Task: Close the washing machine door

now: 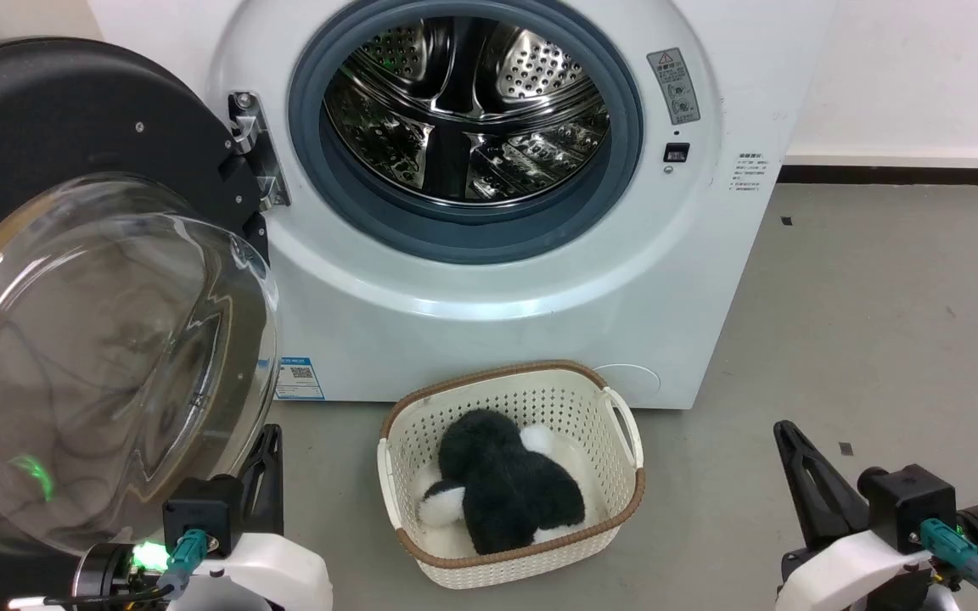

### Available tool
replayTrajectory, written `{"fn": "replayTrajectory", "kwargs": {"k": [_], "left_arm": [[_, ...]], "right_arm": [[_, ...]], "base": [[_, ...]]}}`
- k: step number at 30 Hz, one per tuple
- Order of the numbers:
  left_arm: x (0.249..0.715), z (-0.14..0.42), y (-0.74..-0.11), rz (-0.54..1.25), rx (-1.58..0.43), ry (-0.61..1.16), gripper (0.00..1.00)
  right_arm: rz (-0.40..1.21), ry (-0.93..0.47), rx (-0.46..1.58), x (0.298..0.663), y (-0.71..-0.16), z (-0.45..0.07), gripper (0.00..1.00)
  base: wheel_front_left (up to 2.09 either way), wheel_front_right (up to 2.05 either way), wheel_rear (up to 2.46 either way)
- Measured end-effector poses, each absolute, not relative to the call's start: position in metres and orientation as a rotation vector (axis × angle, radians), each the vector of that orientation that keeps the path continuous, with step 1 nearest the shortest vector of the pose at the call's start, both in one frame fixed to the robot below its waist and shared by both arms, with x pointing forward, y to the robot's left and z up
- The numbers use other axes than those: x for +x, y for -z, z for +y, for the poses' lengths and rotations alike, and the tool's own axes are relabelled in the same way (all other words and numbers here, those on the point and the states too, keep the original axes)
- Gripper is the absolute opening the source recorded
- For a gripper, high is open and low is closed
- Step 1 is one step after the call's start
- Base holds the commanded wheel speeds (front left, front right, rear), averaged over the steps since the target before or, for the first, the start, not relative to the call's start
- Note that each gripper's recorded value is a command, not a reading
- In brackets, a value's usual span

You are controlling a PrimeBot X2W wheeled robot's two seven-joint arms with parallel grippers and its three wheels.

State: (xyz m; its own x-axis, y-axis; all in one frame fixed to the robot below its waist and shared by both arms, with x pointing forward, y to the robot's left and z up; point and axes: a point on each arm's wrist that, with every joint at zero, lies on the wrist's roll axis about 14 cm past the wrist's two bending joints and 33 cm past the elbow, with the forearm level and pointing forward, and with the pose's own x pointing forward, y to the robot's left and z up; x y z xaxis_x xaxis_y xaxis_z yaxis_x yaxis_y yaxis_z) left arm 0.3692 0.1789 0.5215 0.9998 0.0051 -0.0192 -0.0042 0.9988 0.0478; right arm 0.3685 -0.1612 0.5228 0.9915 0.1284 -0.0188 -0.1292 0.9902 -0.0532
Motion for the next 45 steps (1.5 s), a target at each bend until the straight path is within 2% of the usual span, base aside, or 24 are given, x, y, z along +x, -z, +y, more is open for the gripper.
{"fn": "replayTrajectory", "kwargs": {"k": [1,20,45], "left_arm": [[0.369,0.179,-0.521,0.019,0.048,-0.004,1.00],[0.366,0.178,-0.522,0.002,0.047,-0.004,1.00],[0.345,0.202,-0.529,-0.044,0.048,-0.084,1.00]], "right_arm": [[0.015,-0.129,-0.054,0.368,-0.523,-0.161,1.00],[-0.003,-0.146,-0.040,0.371,-0.525,-0.156,1.00],[-0.054,-0.274,0.003,0.382,-0.534,-0.113,1.00]], "base": [[0.00,0.00,0.00],[0.00,0.00,0.00],[0.00,0.00,0.00]]}}
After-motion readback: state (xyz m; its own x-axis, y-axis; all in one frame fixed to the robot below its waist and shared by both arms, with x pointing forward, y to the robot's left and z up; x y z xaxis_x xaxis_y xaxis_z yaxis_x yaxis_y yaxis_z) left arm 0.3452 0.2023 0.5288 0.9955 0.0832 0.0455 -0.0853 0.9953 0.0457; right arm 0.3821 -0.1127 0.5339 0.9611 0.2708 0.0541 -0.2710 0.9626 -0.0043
